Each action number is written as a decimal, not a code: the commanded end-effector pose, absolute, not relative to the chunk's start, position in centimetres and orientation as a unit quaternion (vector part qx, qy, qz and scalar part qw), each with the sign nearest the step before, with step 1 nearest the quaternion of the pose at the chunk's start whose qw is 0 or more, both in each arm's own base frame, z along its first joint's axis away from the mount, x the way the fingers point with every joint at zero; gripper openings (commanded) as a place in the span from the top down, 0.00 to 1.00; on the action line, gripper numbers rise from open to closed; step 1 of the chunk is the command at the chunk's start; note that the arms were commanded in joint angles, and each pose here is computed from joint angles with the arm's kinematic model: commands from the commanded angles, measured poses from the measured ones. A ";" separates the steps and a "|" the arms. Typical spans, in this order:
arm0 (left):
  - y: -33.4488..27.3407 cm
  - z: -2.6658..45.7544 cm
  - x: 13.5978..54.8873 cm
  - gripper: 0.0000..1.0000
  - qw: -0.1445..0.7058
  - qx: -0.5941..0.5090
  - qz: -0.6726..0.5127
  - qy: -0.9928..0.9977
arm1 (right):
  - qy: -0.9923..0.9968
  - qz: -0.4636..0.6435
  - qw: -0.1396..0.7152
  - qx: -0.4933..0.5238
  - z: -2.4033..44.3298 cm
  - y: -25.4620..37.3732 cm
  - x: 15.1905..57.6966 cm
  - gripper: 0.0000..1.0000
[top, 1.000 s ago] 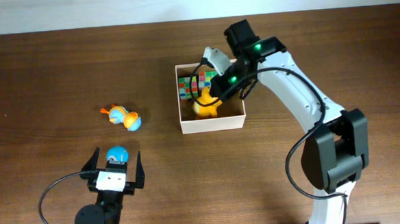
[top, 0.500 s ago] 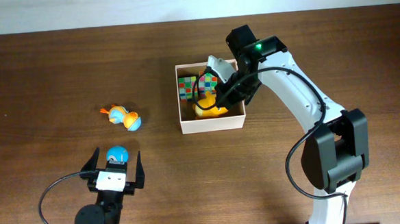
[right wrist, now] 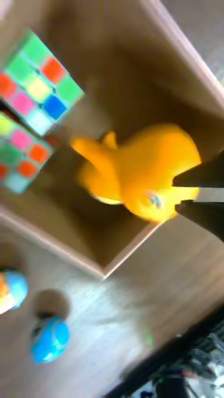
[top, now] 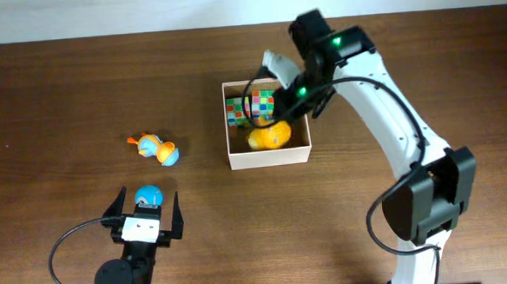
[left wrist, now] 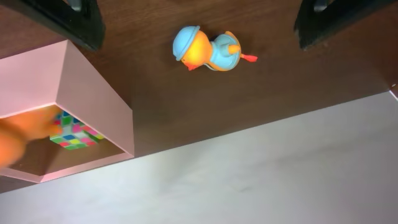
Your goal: Pack container
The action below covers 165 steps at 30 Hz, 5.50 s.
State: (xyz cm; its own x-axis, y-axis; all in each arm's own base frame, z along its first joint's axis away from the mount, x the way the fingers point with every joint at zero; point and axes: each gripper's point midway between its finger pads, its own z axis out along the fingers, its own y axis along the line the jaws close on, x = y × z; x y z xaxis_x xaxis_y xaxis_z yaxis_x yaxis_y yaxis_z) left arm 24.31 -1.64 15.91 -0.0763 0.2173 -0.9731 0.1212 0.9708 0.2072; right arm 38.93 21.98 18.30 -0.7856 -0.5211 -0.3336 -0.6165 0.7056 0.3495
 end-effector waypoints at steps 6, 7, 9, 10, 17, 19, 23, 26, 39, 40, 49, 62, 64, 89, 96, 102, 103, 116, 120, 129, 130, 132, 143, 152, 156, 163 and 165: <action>-1.4 15.8 24.3 0.01 0.671 0.115 0.045 0.731 | 0.909 0.205 0.166 -0.323 23.5 21.7 39.5 0.93; -1.4 15.8 24.3 0.01 0.671 0.115 0.045 0.731 | 0.910 0.200 0.165 -0.322 23.4 21.5 39.5 0.93; -1.4 15.8 24.3 0.01 0.671 0.115 0.045 0.731 | 0.913 0.195 0.161 -0.321 23.2 21.3 39.4 0.94; -1.4 15.8 24.3 0.01 0.671 0.115 0.045 0.731 | 0.913 0.194 0.160 -0.321 23.2 21.2 39.4 0.93; -1.4 15.8 24.3 0.01 0.671 0.115 0.045 0.731 | 0.915 0.198 0.141 -0.323 21.8 21.7 39.1 0.94; -1.4 15.8 24.3 0.01 0.671 0.115 0.045 0.731 | 0.915 0.198 0.125 -0.328 20.5 22.3 38.9 0.96; -1.4 15.8 24.3 0.01 0.671 0.115 0.045 0.731 | 0.911 0.202 0.106 -0.343 18.2 24.2 38.9 0.96; -1.4 15.8 24.3 0.01 0.671 0.115 0.045 0.731 | 0.906 0.204 0.100 -0.358 16.8 25.9 38.8 0.96; -1.4 15.8 24.3 0.01 0.671 0.115 0.045 0.731 | 0.902 0.203 0.073 -0.374 13.3 28.1 38.6 0.96; -1.4 15.8 24.3 0.01 0.671 0.115 0.045 0.731 | 0.903 0.202 0.072 -0.373 13.2 28.1 38.6 0.96; -1.4 15.8 24.3 0.01 0.671 0.115 0.045 0.731 | 0.920 0.137 0.052 -0.363 12.2 25.2 38.8 0.96; -1.4 15.8 24.3 0.01 0.671 0.115 0.045 0.731 | 0.951 0.114 0.023 -0.285 11.8 17.7 40.7 0.96; -1.4 15.8 24.3 0.01 0.671 0.115 0.045 0.731 | 0.955 0.114 0.021 -0.274 11.8 16.7 40.9 0.96; -1.4 15.8 24.3 0.01 0.671 0.115 0.045 0.731 | 0.951 0.143 -0.005 -0.273 12.1 17.5 39.3 0.96; -1.4 15.8 24.3 0.01 0.671 0.115 0.045 0.731 | 0.943 0.139 -0.012 -0.301 12.0 19.7 38.1 0.96; -1.4 15.8 24.3 0.01 0.671 0.115 0.045 0.731 | 0.947 0.138 -0.028 -0.288 11.3 19.6 37.5 0.96; -1.4 15.8 24.3 0.01 0.671 0.115 0.045 0.731 | 0.947 0.138 -0.031 -0.288 11.1 19.5 37.4 0.96; -1.4 15.8 24.3 0.01 0.671 0.115 0.045 0.731 | 0.947 0.135 -0.037 -0.288 9.1 19.4 37.3 0.96; -1.4 15.8 24.3 0.01 0.671 0.115 0.045 0.731 | 0.947 0.133 -0.031 -0.289 9.0 19.4 37.6 0.96; -1.4 15.8 24.3 0.01 0.671 0.115 0.045 0.731 | 0.950 0.109 -0.033 -0.292 8.3 18.6 37.7 0.96; -1.4 15.8 24.3 0.01 0.671 0.115 0.045 0.731 | 0.949 0.109 -0.035 -0.292 8.1 18.6 37.7 0.96; -1.4 15.8 24.3 0.01 0.671 0.115 0.045 0.731 | 0.949 0.109 -0.038 -0.293 7.5 18.5 37.5 0.96; -1.4 15.8 24.3 0.01 0.671 0.115 0.045 0.731 | 0.949 0.109 -0.036 -0.294 6.3 18.4 37.6 0.96; -1.4 15.8 24.3 0.01 0.671 0.115 0.045 0.731 | 0.947 0.112 0.002 -0.300 9.2 19.1 39.3 0.44; -1.4 15.8 24.3 0.01 0.671 0.115 0.045 0.731 | 0.946 0.113 0.022 -0.302 11.1 19.4 40.1 0.30; -1.4 15.8 24.3 0.01 0.671 0.115 0.045 0.731 | 0.946 0.113 0.020 -0.302 11.8 19.3 40.0 0.30; -1.4 15.8 24.3 0.01 0.671 0.115 0.045 0.731 | 0.947 0.113 0.019 -0.302 11.8 19.3 39.9 0.30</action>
State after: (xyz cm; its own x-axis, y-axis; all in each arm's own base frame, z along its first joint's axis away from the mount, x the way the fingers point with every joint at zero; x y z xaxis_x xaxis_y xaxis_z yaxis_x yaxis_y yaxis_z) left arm 24.31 -1.64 15.91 -0.0763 0.2173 -0.9731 0.1212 0.9708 0.2072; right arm 39.62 19.34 12.33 -0.8186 -0.5628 -0.1148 -0.5738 0.7922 0.2077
